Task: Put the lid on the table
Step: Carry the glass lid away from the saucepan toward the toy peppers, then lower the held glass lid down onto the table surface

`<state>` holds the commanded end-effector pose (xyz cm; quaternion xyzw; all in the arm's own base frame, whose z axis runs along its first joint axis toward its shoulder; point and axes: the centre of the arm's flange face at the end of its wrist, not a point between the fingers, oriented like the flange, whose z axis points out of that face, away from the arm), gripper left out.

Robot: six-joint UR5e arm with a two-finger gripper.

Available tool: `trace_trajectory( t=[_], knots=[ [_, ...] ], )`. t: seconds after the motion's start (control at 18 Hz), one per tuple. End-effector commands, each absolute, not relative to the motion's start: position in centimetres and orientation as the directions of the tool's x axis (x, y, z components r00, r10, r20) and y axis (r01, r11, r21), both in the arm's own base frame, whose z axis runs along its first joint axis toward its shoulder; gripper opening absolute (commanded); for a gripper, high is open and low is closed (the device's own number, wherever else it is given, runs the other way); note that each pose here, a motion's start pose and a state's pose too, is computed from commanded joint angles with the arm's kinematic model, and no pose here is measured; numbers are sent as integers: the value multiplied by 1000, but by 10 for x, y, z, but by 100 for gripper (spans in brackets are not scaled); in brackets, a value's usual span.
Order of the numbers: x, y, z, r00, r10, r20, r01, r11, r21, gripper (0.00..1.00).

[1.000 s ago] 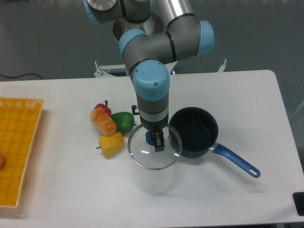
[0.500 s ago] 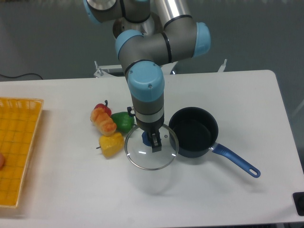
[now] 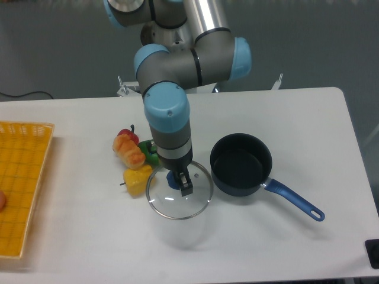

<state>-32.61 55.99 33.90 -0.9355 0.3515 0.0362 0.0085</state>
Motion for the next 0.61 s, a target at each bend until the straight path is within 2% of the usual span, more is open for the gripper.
trace_trajectory(
  t=[0.33, 0.61],
  knots=[
    [-327, 567, 326, 756, -650, -78, -652, -758, -3, 52],
    [-327, 569, 305, 752, -657, -45, -658, -753, 3, 52]
  ],
)
